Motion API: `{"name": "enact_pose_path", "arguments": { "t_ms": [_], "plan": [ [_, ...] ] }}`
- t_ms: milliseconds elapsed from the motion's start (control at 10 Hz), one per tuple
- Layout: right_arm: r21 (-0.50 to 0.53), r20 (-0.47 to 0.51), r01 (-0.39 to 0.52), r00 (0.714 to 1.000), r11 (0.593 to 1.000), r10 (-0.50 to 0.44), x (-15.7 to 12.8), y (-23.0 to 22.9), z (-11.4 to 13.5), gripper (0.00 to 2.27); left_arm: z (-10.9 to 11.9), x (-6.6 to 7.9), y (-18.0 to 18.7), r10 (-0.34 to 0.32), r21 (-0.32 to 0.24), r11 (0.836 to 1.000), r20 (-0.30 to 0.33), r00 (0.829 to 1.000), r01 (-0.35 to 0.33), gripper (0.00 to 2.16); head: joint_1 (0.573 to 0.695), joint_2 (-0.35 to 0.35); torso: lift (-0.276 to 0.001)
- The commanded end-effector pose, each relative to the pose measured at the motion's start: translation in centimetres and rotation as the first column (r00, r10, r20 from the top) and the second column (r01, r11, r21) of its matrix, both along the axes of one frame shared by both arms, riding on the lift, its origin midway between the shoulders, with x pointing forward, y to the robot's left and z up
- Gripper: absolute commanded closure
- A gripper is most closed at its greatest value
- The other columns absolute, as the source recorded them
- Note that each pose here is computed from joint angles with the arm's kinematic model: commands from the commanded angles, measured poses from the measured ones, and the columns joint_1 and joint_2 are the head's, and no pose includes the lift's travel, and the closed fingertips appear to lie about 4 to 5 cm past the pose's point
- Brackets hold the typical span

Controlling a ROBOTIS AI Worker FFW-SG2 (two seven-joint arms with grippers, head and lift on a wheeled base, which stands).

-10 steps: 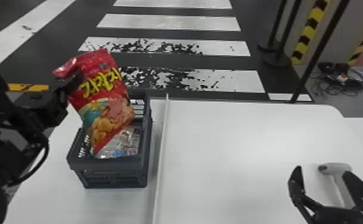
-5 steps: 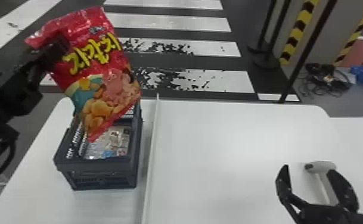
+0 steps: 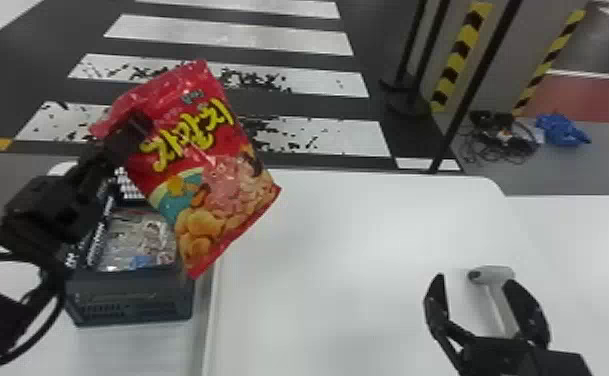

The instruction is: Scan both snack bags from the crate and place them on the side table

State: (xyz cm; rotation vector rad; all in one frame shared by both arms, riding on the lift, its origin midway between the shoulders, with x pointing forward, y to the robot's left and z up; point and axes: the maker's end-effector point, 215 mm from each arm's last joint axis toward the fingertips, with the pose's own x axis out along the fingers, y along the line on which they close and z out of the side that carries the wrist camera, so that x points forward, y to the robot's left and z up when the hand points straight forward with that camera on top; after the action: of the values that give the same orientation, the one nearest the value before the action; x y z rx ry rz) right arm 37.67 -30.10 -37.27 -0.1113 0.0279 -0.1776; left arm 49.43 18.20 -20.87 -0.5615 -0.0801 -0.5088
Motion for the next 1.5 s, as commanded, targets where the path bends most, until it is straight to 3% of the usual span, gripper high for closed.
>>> {"name": "enact_pose_path", "arguments": {
  "t_ms": [0, 200, 300, 400, 600, 700, 1000, 1100, 1200, 1300, 1400],
  "plan": [
    [0.001, 0.003, -0.001, 1.000, 1.000, 0.001, 0.0, 0.0, 0.1, 0.08, -5.4, 1.6, -2.5, 0.004, -0.030, 1.000, -0.039, 0.999, -0.005, 2.14, 0.695, -0.150, -0.098],
    [-0.001, 0.003, 0.000, 1.000, 1.000, 0.000, -0.1, 0.0, 0.2, 0.08, -12.2, 3.1, -7.7, -0.046, -0.043, 0.998, -0.117, 0.992, 0.041, 2.14, 0.695, -0.177, -0.098],
    [0.000, 0.005, -0.001, 1.000, 1.000, 0.001, -0.1, 0.1, 0.3, 0.08, -13.8, 3.3, -10.9, -0.077, -0.066, 0.995, -0.133, 0.988, 0.069, 2.14, 0.695, -0.206, -0.098],
    [-0.002, 0.004, -0.003, 1.000, 1.000, 0.003, 0.0, 0.2, 0.3, 0.08, -14.1, 3.1, -13.8, -0.105, -0.082, 0.992, -0.136, 0.985, 0.095, 2.14, 0.695, -0.245, -0.098],
    [-0.001, 0.001, -0.002, 1.000, 1.000, 0.002, 0.0, 0.2, 0.2, 0.08, -12.5, 2.3, -18.9, -0.157, -0.091, 0.985, -0.105, 0.982, 0.147, 2.14, 0.695, -0.302, -0.098],
    [-0.001, 0.005, -0.003, 1.000, 1.000, 0.003, 0.0, 0.2, 0.2, 0.08, -13.0, 2.3, -20.6, -0.159, -0.061, 0.986, -0.113, 0.981, 0.153, 2.14, 0.695, -0.338, -0.098],
    [-0.003, -0.002, -0.002, 1.000, 1.000, 0.002, 0.1, 0.1, 0.1, 0.08, -18.0, 1.6, -24.5, -0.201, -0.006, 0.979, -0.203, 0.958, 0.204, 2.14, 0.695, -0.350, -0.098],
    [-0.002, -0.002, -0.001, 1.000, 1.000, 0.001, 0.2, 0.1, 0.1, 0.08, -19.2, 1.9, -24.8, -0.192, -0.021, 0.981, -0.236, 0.953, 0.192, 1.75, 0.695, -0.350, -0.098],
    [-0.003, -0.003, -0.002, 1.000, 1.000, 0.002, 0.2, 0.2, 0.1, 0.08, -19.5, 2.1, -24.9, -0.185, -0.029, 0.983, -0.254, 0.949, 0.184, 0.44, 0.695, -0.350, -0.098],
    [-0.003, 0.000, -0.003, 1.000, 1.000, 0.003, 0.3, 0.3, 0.2, 0.08, -19.8, 2.0, -25.7, -0.211, -0.018, 0.977, -0.272, 0.939, 0.214, 0.00, 0.695, -0.350, -0.098],
    [-0.003, 0.000, -0.003, 1.000, 1.000, 0.003, 0.3, 0.3, 0.2, 0.08, -20.5, 1.6, -25.9, -0.224, -0.014, 0.973, -0.292, 0.930, 0.230, 0.00, 0.695, -0.350, -0.098]
  ]
}}
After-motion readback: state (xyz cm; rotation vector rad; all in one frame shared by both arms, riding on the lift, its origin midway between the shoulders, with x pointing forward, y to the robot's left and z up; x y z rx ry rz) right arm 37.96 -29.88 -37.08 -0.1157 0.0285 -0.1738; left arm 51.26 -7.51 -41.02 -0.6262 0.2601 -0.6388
